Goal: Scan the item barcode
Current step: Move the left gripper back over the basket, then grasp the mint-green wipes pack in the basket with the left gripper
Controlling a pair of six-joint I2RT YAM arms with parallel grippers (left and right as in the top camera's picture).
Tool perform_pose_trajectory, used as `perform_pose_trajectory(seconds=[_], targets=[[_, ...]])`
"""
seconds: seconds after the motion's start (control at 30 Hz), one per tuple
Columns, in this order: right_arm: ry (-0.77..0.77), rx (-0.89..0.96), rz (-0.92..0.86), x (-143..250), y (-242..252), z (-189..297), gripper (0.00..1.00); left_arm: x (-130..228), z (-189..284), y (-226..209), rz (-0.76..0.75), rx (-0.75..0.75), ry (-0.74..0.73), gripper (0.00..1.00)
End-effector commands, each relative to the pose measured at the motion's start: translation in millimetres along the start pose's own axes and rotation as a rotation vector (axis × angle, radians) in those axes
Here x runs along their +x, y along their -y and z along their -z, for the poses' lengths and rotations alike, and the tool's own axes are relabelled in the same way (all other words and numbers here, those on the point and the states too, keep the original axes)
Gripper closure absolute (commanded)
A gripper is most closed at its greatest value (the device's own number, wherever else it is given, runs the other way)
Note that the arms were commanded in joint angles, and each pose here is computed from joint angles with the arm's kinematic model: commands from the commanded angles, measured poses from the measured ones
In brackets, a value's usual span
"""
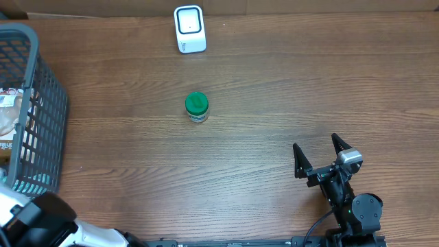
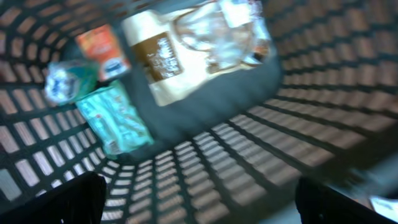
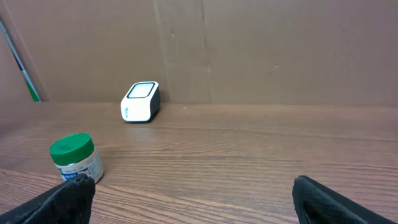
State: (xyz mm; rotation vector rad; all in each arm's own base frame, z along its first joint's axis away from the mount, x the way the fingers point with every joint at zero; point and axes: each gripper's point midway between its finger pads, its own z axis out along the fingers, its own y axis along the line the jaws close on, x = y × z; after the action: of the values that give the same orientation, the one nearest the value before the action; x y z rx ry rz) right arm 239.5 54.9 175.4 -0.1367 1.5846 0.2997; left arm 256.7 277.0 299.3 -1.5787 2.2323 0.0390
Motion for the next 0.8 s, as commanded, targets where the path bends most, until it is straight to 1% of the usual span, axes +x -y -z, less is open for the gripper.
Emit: perform_pose_trajectory(seconds=[0.0,0.13,0.23,0.4,0.53,0.77], targets=[[0.003,0.0,-0.008,2,1,0,0.0,6,-27,-19,0.054,-0.038,-0.064,0.0],[0.003,0.0,-0.008,2,1,0,0.0,21,-72,-33,0.064,-0.082,-0.143,0.01],[0.003,0.0,-0.008,2,1,0,0.0,32,-100,-46,0.064,-0.135,-0.175,0.02],[0.003,0.0,-0.008,2,1,0,0.0,60,-146,-71,0.06,-0.219,-0.232,0.03],[0.003,0.0,-0.008,2,1,0,0.0,75,-168,-84,0.056,-0.256,-0.249,0.04],[0.003,0.0,-0.008,2,1,0,0.0,87,-192,-98,0.049,-0.296,-0.237,0.05]])
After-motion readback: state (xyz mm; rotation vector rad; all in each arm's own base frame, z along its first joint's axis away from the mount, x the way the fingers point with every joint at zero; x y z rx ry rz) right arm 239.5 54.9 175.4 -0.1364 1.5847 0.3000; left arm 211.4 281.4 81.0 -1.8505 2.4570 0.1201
